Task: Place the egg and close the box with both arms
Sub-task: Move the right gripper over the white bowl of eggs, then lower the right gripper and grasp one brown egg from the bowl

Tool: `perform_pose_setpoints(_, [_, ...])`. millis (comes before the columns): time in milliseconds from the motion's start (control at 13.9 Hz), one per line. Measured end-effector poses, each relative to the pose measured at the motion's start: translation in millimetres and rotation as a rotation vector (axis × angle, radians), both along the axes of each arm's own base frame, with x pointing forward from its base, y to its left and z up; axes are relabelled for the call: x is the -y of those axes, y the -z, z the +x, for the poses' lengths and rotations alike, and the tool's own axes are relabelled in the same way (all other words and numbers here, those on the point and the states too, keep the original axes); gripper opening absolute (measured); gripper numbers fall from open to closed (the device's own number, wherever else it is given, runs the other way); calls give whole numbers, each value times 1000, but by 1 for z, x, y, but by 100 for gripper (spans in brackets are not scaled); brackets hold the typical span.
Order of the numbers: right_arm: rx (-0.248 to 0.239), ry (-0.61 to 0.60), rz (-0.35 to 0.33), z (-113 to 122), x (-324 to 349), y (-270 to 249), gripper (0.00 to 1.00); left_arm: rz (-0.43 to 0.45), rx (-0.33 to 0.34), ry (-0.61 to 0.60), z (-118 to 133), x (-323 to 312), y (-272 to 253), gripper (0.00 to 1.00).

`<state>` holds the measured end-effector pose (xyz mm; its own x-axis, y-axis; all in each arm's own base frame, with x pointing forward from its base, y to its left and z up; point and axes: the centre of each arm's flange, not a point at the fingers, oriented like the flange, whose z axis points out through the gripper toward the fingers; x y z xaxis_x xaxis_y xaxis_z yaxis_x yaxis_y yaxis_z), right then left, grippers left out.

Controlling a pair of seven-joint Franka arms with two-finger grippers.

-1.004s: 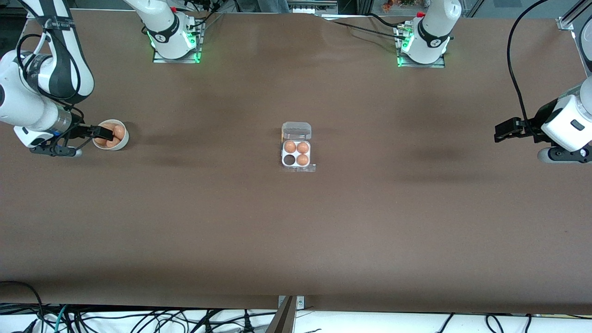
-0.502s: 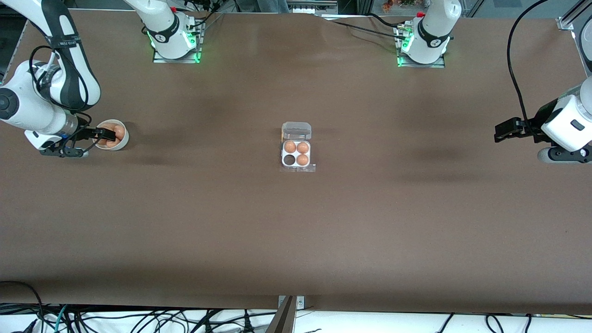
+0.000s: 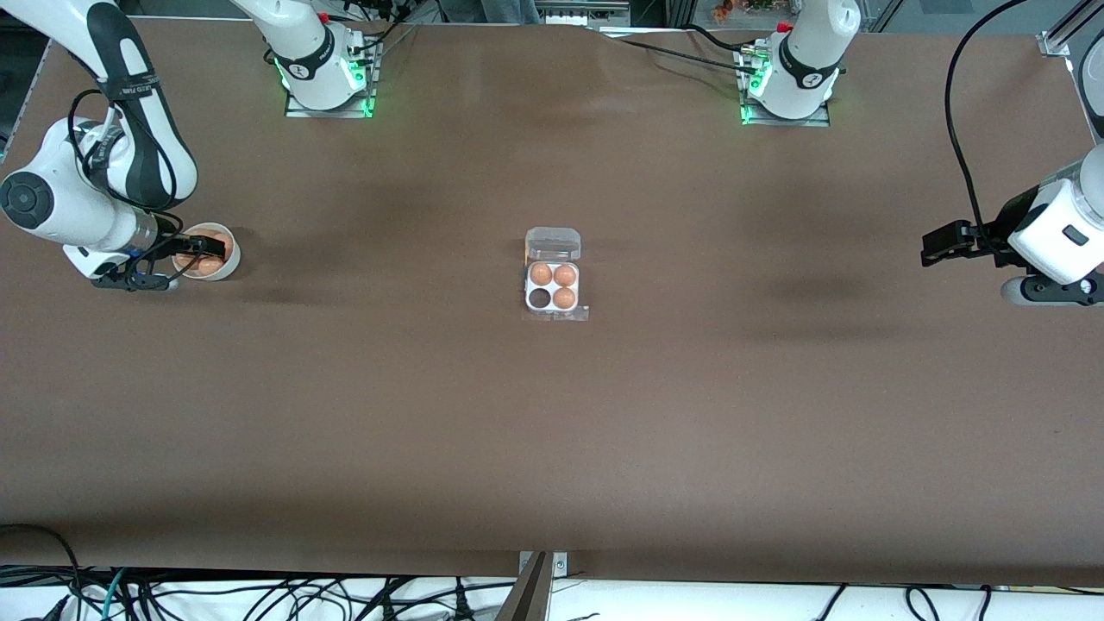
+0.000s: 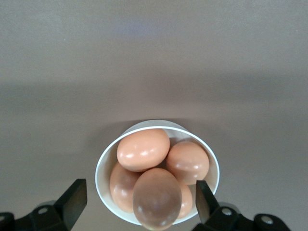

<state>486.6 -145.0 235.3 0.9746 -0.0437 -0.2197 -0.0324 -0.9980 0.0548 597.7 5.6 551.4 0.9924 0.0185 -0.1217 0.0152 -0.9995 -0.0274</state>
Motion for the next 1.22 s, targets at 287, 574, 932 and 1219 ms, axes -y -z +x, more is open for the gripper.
perform_pose_setpoints(287, [-8,-4,2,-4,11,0,93,0,0,1,0,1,0,100])
perform_pose_setpoints(574, [-15,-9,5,-6,15,0,80,0,0,1,0,1,0,100])
perform_pose_setpoints(932, [-20,-9,7,-7,15,1,68,0,0,1,0,1,0,100])
perform_pose_setpoints(1219, [-21,-9,7,-7,14,1,61,0,0,1,0,1,0,100])
